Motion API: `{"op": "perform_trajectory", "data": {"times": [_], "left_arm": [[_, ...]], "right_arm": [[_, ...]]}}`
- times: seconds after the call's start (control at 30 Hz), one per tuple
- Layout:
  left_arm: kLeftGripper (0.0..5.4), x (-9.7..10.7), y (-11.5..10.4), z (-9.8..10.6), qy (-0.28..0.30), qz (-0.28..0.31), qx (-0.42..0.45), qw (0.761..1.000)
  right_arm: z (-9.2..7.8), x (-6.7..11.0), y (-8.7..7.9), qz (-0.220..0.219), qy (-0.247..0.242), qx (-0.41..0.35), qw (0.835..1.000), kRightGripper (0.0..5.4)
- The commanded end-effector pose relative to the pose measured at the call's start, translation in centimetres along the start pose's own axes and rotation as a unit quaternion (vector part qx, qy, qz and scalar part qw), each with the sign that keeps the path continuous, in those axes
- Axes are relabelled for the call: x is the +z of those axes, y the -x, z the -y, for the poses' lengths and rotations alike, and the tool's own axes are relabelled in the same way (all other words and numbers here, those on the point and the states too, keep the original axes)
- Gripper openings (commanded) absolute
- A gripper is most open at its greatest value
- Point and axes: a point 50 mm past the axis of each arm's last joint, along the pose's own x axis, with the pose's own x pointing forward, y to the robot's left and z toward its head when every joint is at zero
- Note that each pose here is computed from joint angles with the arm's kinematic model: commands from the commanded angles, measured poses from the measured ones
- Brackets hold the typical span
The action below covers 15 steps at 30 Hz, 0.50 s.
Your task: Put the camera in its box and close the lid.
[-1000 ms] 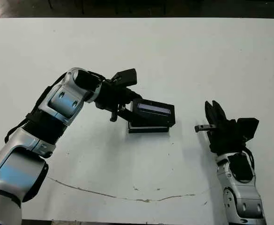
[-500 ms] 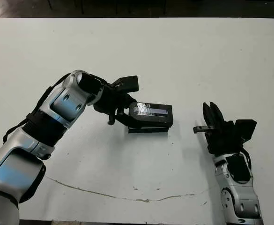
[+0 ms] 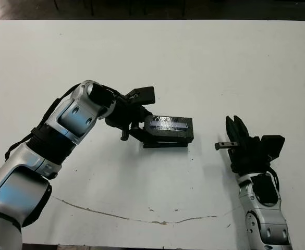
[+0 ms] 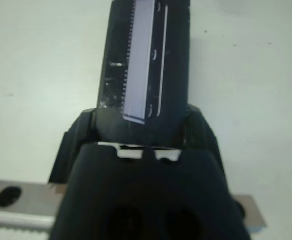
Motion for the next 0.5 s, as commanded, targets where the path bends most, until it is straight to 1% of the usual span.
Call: {"op": "perform_trajectory", "data": {"times": [0.03, 0.33, 0.5], "left_arm": [[1.83, -1.12, -0.46, 0.51, 0.021, -0.01, -0.016, 1.0], [1.83, -1.61, -0.32, 0.69, 0.041, -0.024, -0.012, 0.999], [1.83, -1.72, -0.38, 0.71, 0.038, -0.027, -0.01, 0.999]], "right_arm": [[0.03, -0.58, 0.37, -0.013, -0.003, -0.004, 1.0, 0.0], [-0.09, -0.76, 0.32, -0.017, -0.009, -0.004, 1.0, 0.0], [-0.17, -0.8, 0.34, -0.019, -0.01, -0.003, 1.0, 0.0]]}}
